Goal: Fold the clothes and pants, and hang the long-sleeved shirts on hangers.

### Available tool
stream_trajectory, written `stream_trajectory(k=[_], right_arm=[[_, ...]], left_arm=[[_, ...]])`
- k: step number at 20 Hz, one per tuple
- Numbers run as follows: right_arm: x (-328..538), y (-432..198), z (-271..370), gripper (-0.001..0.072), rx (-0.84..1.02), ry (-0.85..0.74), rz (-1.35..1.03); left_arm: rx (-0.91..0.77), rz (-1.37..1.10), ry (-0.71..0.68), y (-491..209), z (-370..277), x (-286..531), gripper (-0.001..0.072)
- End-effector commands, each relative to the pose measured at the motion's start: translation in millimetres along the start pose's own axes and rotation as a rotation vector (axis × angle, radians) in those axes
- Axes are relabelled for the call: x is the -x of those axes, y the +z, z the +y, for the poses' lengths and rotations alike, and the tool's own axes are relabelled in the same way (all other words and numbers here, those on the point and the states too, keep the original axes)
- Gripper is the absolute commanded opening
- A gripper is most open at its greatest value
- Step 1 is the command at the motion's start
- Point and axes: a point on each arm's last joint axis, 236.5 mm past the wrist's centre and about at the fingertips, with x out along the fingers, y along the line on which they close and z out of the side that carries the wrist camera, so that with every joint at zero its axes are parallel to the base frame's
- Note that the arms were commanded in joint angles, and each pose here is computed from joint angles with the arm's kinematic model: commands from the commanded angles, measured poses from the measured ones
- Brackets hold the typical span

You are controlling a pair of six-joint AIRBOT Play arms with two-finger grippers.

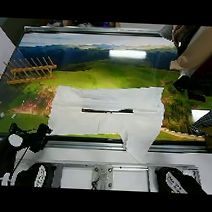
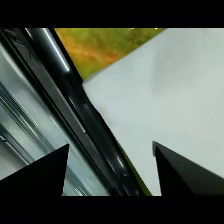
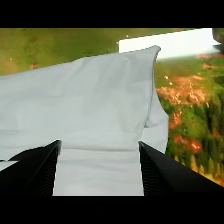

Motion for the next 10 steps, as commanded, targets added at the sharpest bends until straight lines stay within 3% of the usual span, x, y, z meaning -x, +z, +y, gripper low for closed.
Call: stream_trajectory(k=[1,5,9,10], right_arm=[[1,1,0,0.0528,0.001,0.000,-0.005],[0,1,0,0.0528,0.000,0.001,-0.003],[0,1,0,0.0528,-0.002,0.001,-0.003],[0,0,0,0.0527,-0.005,0.002,-0.002]], left_arm=[[0.052,-0.039,-0.069,6,-9,-7,0.0549],[0.089,0.028,-0.003,-2,3,-24,0.0549],[0.068,0.034,-0.032,4,-20,-34,0.0547],[0.036,0.028,-0.042,6,-30,-35,0.0473]])
